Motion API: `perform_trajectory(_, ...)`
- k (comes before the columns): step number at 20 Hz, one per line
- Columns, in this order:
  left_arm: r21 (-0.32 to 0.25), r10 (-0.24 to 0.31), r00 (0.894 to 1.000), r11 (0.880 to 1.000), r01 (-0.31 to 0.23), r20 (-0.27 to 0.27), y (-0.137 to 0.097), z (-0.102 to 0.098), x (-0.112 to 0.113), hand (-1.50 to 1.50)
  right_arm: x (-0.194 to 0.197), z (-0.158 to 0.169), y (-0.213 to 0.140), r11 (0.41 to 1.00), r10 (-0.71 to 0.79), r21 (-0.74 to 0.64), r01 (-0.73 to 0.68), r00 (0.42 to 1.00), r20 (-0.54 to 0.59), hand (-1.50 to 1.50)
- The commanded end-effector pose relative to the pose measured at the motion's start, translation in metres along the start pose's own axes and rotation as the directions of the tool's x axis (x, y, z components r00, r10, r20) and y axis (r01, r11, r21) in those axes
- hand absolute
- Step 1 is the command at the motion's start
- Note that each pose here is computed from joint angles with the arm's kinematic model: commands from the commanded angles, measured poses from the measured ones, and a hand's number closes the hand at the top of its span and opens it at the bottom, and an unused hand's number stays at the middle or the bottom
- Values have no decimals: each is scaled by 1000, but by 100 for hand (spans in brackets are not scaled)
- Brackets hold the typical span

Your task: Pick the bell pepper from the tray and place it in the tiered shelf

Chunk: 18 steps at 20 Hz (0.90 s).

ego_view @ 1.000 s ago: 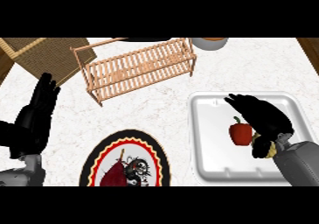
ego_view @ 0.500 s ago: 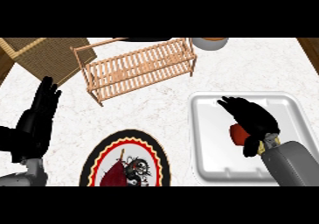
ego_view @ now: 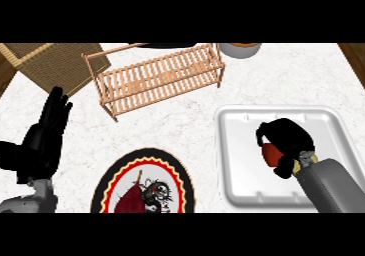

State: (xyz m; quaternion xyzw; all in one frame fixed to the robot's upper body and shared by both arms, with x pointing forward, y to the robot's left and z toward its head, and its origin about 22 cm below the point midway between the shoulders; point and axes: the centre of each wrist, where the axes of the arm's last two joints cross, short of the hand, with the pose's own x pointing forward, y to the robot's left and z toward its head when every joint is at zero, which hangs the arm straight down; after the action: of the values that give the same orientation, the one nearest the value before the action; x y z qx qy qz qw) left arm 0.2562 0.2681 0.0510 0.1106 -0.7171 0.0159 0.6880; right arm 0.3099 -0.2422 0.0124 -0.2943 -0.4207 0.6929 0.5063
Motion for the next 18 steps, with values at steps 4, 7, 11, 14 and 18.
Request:
perform_trajectory(4, 0, -3, 1000, 1000, 3, 10, 8, -10, 0, 0, 41, 2, 9, 994, 43, -104, -40, 999, 26, 150)
perform_trajectory(7, -6, -3, 1000, 1000, 3, -9, 3, 1, 1, 0, 151, -15, 7, 992, -51, -111, 52, 999, 15, 150)
perform_trajectory(11, -28, -1, 1000, 1000, 1, 17, -5, -11, 9, 0, 191, 2, 6, 989, -112, -100, 113, 994, 17, 150)
perform_trajectory(14, -35, 8, 999, 999, -7, 34, -15, -12, 15, 0, 207, 11, -9, 969, -219, -111, 223, 975, 47, 150)
perform_trajectory(18, -39, 5, 1000, 999, -5, -1, -15, -5, 7, 0, 240, 38, -26, 933, -316, -143, 330, 942, 112, 150)
